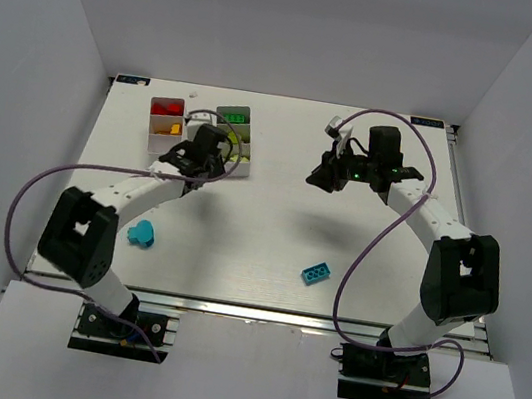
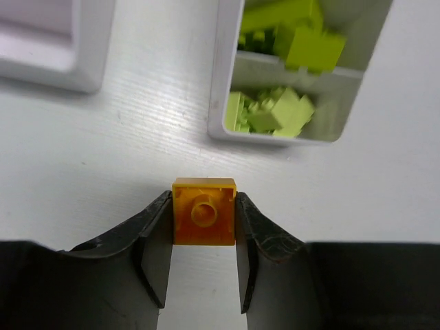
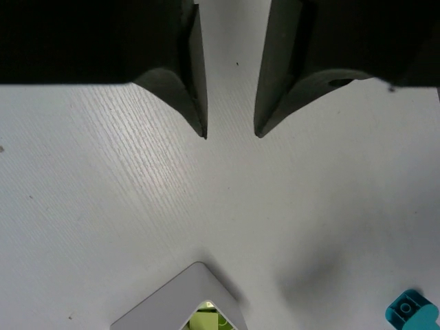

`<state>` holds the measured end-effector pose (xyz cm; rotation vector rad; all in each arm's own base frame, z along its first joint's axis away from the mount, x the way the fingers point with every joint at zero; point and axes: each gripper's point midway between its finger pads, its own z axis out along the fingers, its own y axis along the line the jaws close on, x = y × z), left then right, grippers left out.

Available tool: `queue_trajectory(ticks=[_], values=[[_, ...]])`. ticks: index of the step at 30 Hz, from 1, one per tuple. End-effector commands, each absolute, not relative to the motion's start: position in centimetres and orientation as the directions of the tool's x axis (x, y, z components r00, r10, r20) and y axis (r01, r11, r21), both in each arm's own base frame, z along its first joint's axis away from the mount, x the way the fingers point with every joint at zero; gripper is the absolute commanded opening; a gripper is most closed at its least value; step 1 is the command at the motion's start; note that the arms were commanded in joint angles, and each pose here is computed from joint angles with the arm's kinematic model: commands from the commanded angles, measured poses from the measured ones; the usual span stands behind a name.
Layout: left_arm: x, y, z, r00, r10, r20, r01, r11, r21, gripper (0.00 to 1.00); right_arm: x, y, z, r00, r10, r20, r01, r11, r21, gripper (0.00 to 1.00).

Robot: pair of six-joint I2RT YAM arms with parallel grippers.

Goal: Sort the legos into containers by color

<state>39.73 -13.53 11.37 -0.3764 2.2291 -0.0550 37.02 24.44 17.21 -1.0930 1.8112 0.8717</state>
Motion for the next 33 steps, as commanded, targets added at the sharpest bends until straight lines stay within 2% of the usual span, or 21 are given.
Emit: queue_trajectory(ticks=[1, 2, 5, 6, 9, 18, 24, 33], values=[[41.3, -8.9, 17.0, -0.502, -0.389, -0.773, -0.314, 0.914, -0.256, 0.13, 37.0, 24.7, 19.8, -0.215, -0.309, -0.926, -0.931, 0.352, 0.099, 0.36], [41.5, -7.9, 17.8, -0.486, -0.405, -0.774, -0.325, 0.906, -0.27, 0.12, 36.9, 24.8, 19.8, -0.215, -0.307, -0.927, -0.932, 0.347, 0.101, 0.27], [43.1, -3.9, 19.7, -0.435, -0.445, -0.783, -0.372, 0.881, -0.294, 0.12, 36.7, 24.9, 19.6, -0.222, -0.303, -0.927, -0.933, 0.341, 0.112, 0.1], [43.7, -3.3, 19.3, -0.446, -0.45, -0.774, -0.375, 0.879, -0.295, 0.12, 36.7, 24.9, 19.6, -0.222, -0.302, -0.927, -0.933, 0.341, 0.112, 0.09], [45.7, -0.3, 19.2, -0.436, -0.468, -0.769, -0.413, 0.863, -0.291, 0.13, 36.8, 24.9, 19.9, -0.214, -0.299, -0.93, -0.934, 0.342, 0.106, 0.08], [50.0, 3.3, 17.7, -0.446, -0.482, -0.755, -0.453, 0.848, -0.273, 0.16, 36.9, 24.8, 20.1, -0.201, -0.305, -0.931, -0.935, 0.344, 0.089, 0.1], [51.1, 3.7, 16.0, -0.471, -0.469, -0.747, -0.458, 0.854, -0.246, 0.25, 37.1, 24.8, 19.9, -0.201, -0.308, -0.93, -0.934, 0.345, 0.087, 0.12], [52.0, 3.7, 14.8, -0.482, -0.467, -0.741, -0.456, 0.856, -0.242, 0.47, 37.1, 24.6, 19.7, -0.203, -0.318, -0.926, -0.933, 0.348, 0.085, 0.14]])
